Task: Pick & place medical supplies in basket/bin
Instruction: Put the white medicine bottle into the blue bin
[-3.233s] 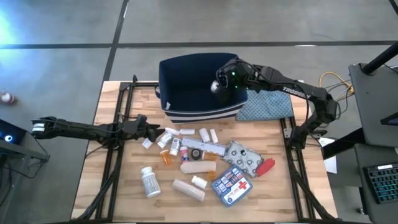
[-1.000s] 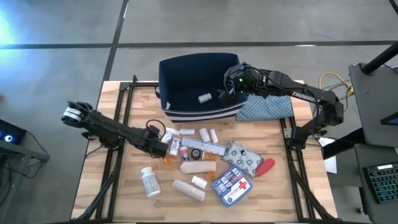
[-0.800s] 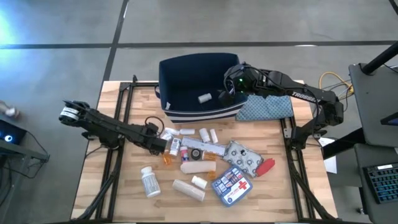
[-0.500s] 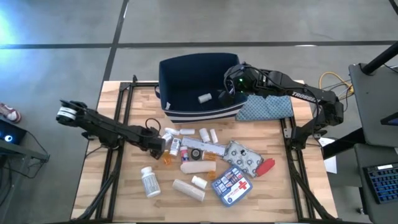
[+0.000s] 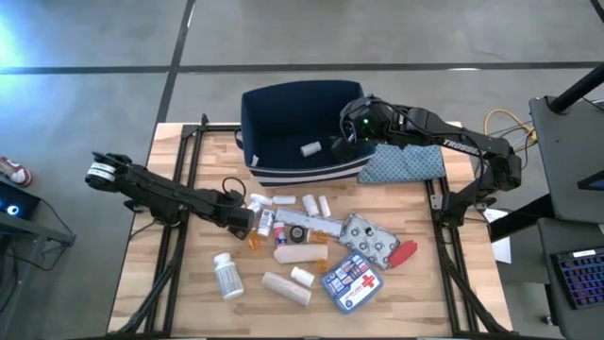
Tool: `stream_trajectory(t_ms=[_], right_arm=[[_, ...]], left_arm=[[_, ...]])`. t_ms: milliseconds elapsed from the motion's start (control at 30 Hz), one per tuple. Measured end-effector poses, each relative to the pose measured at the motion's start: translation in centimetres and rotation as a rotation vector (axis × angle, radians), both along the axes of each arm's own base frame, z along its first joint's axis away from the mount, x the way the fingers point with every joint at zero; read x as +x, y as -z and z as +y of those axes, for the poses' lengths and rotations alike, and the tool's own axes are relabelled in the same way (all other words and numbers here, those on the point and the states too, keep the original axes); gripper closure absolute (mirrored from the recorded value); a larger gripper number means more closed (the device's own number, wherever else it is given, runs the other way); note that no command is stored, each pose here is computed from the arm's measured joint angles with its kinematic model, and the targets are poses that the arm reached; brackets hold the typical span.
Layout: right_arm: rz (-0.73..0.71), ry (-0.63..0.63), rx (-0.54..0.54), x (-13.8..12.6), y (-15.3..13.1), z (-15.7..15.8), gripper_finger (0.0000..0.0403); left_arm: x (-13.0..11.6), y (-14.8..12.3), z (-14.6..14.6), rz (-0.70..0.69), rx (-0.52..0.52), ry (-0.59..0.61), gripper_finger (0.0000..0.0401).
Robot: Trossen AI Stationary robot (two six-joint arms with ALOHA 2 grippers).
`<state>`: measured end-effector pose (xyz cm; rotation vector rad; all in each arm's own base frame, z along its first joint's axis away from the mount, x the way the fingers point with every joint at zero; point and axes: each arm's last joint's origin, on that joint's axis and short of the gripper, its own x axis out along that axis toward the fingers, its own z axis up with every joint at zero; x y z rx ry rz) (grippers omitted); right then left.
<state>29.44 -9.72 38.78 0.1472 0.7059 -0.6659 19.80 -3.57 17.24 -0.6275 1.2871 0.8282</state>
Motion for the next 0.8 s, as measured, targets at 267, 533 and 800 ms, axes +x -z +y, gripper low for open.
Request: stream_trajectory(t_ms=[267, 533, 800], right_arm=[[0.030, -0.002, 0.008, -0.2, 0.2, 0.0, 0.0019], [0.044, -0.021, -0.009, -0.2, 0.2, 0.0, 0.0019], [0.066, -0.034, -0.015, -0.3, 0.3, 0.1, 0.0019]], left_arm=[[1.9, -14.4, -5.4, -0.303, 0.120, 0.227, 0.0246], [3.7, -24.9, -1.2, -0.623, 0.718, 0.166, 0.0206], [6.5, -25.2, 8.7, -0.501, 0.889, 0.103, 0.0180]])
